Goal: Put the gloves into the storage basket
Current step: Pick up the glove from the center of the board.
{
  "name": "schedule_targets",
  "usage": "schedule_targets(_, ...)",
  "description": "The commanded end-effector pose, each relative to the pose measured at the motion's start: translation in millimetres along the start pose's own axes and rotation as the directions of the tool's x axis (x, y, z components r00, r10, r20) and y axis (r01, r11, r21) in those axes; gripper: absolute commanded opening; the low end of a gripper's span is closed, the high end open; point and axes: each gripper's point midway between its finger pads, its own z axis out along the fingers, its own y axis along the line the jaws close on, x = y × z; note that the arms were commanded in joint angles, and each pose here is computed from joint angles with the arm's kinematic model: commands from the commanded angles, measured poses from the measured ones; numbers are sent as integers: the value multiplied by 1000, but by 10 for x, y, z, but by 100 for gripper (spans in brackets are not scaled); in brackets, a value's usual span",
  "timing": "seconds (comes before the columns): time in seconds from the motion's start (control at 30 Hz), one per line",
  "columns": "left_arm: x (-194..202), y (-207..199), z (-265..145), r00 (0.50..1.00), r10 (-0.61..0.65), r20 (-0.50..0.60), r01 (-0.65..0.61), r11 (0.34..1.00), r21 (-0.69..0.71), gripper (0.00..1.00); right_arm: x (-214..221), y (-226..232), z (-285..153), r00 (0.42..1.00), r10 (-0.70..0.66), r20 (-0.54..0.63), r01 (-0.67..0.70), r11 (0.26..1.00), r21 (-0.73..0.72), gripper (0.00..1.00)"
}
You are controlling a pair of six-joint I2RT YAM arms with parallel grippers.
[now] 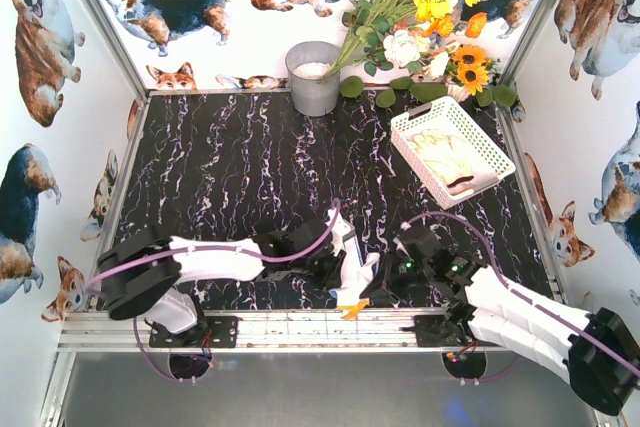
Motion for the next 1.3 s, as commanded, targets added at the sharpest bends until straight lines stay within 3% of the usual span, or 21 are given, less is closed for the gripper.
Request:
schedule_targets(0.0,-186,100,-208,989,112,101,-103,990,-92,26,-87,389,-76,1000,-7,19,8,999,-51,0)
schedule_targets(0.2,-374,-56,-542,932,289,216,-257,952,-166,41,-174,644,-34,1000,5,13,-4,997,-82,0)
schedule_targets(0.33,-396,-126,-696,905,319,282,-274,943,-187,58,-216,777,15,1000,24,-6,-25,996,-91,0)
schedule_targets(0.4,-378,-174,-742,890,349,293,-300,933,-200,67,-225,796,40,999,30,-19,-31,997,-76,0)
schedule_targets(0.5,-295,-242,-729,871,420,255,-365,900,-239,75,-218,846,73,998,30,-47,-34,996,-77,0)
schedule_targets(0.7,-196,-382,-603,822,533,200,-467,832,-300,80,-235,932,111,997,28,-68,-34,996,-86,0)
schedule_targets(0.97,-262,-265,-435,785,607,120,-523,754,-398,80,-217,992,98,996,28,-81,-37,993,-112,0)
schedule_targets(1.17,-181,-202,-323,736,677,28,-609,679,-410,77,-222,1033,96,996,31,-80,-42,990,-137,0)
schedule_targets(1.27,-251,-299,-302,718,696,28,-629,664,-404,71,-223,1029,104,996,33,-82,-45,989,-139,0)
